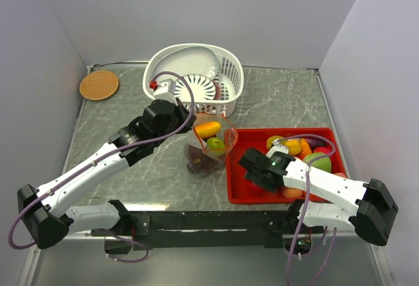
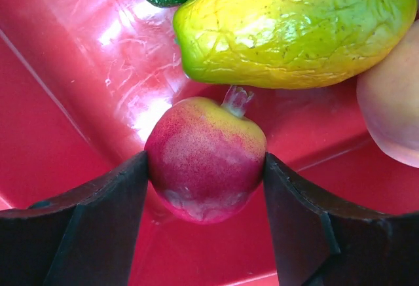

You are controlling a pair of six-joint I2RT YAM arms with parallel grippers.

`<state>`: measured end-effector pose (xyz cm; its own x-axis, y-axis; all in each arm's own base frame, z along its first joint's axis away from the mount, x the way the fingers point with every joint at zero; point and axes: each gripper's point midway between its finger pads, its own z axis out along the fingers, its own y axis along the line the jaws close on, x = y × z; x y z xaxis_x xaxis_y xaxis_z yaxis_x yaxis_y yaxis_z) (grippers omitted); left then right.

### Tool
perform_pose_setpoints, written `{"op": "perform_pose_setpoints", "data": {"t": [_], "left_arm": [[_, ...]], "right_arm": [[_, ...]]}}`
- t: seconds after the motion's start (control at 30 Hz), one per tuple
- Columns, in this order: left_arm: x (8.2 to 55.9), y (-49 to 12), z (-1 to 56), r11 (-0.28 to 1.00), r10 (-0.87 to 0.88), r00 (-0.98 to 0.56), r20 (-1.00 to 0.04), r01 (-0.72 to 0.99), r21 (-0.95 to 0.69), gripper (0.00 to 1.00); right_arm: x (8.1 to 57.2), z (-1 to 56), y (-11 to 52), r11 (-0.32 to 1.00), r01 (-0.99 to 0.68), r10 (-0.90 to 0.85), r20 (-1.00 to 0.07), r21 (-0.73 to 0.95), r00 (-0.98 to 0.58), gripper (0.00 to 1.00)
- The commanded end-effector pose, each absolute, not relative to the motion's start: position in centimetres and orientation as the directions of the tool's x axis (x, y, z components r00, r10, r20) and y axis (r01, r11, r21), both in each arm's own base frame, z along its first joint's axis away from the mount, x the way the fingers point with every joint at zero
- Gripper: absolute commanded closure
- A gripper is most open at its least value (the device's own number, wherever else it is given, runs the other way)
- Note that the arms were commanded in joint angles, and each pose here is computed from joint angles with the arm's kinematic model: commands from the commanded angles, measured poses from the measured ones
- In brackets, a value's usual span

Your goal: Place the food in the zip-top bag and seal the zipper

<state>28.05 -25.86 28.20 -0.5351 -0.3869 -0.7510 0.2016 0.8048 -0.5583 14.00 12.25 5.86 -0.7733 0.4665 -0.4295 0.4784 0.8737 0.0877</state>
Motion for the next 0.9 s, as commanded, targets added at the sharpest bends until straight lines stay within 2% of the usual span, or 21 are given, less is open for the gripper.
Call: {"op": "perform_pose_setpoints", "data": {"t": [0.0, 0.2, 0.37, 0.5, 0.73, 0.87], "left_arm": [[28.3, -25.3, 30.0, 0.791, -0.421, -0.487, -0.765, 0.216, -0.572, 0.99], [28.4, -25.4, 29.7, 0.792, -0.419, -0.491, -0.764, 0.213, -0.571, 0.99], [28.5, -25.5, 29.5, 0.794, -0.417, -0.494, -0.763, 0.211, -0.571, 0.99], [28.5, -25.7, 29.4, 0.792, -0.418, -0.498, -0.759, 0.209, -0.574, 0.99], [28.7, -26.1, 29.7, 0.790, -0.412, -0.505, -0.759, 0.217, -0.573, 0.99], [28.7, -26.2, 29.8, 0.789, -0.412, -0.507, -0.757, 0.218, -0.575, 0.99]], "right_arm": [[15.6, 8.4, 12.4, 0.886, 0.450, 0.445, -0.486, 0.114, -0.752, 0.68], [18.2, 16.8, 13.2, 0.899, 0.343, 0.437, -0.603, 0.272, -0.668, 0.80], [20.2, 24.2, 14.5, 0.877, 0.188, 0.465, -0.684, 0.442, -0.562, 0.79], [22.2, 28.9, 17.0, 0.829, 0.074, 0.516, -0.707, 0.555, -0.483, 0.77], [25.6, 31.5, 23.4, 0.796, -0.039, 0.510, -0.703, 0.604, -0.496, 0.79], [27.0, 31.3, 26.2, 0.797, -0.064, 0.485, -0.700, 0.600, -0.525, 0.74]]}}
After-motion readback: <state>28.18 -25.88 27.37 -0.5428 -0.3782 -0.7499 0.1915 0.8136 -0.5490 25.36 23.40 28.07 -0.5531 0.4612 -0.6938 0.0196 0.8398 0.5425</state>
